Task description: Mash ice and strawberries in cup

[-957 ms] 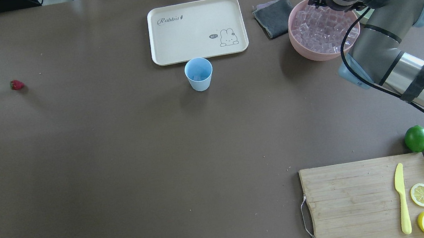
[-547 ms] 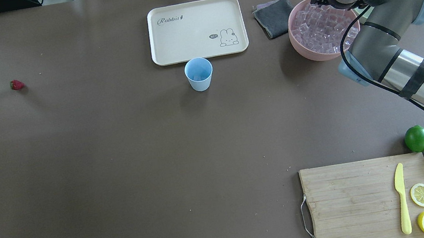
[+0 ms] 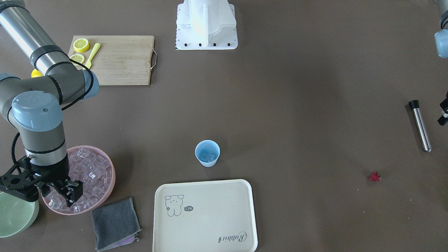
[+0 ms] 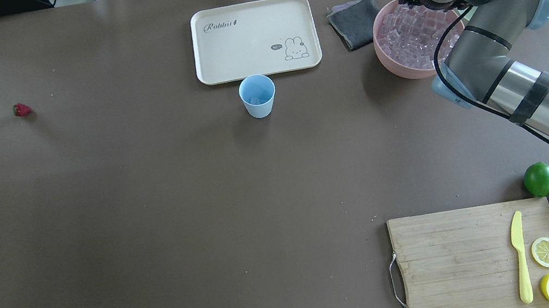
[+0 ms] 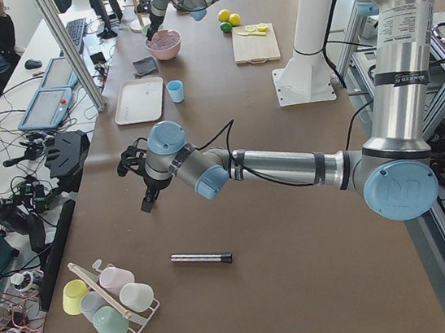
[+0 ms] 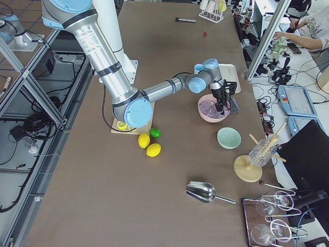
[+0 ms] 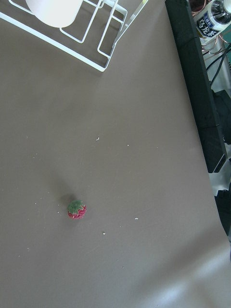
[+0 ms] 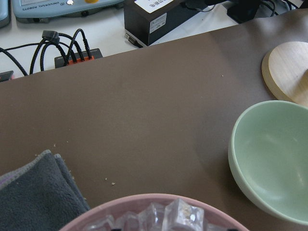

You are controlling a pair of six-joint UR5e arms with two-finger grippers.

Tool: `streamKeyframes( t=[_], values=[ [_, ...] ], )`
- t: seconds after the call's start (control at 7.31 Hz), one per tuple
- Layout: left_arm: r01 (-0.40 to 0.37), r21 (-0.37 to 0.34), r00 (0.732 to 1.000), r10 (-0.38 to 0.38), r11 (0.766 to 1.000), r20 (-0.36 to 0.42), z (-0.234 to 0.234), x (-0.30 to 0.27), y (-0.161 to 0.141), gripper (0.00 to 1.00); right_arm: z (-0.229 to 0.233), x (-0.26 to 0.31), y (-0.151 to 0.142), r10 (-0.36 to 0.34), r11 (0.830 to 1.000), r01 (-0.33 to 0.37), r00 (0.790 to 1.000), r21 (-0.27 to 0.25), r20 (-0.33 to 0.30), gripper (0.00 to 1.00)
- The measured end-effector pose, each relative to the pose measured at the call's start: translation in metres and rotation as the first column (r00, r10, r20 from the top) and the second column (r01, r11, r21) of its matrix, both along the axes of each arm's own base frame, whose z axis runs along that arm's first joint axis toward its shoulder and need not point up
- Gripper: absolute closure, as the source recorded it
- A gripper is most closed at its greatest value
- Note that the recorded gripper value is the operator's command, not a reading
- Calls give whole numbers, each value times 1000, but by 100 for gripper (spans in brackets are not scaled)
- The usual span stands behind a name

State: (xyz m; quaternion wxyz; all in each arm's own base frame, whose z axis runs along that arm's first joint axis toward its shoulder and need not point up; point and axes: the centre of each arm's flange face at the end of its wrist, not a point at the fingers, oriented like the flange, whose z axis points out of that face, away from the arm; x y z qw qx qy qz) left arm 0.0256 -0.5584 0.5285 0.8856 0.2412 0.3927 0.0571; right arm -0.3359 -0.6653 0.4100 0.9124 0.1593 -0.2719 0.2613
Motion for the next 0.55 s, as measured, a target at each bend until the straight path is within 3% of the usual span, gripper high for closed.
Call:
streamKeyframes(
  t=[0.55],
  values=[
    [0, 2, 1000, 0, 1000, 0, -1, 0, 0, 2, 7, -1, -1, 1, 1000, -1, 1000, -10, -9, 23]
  ],
)
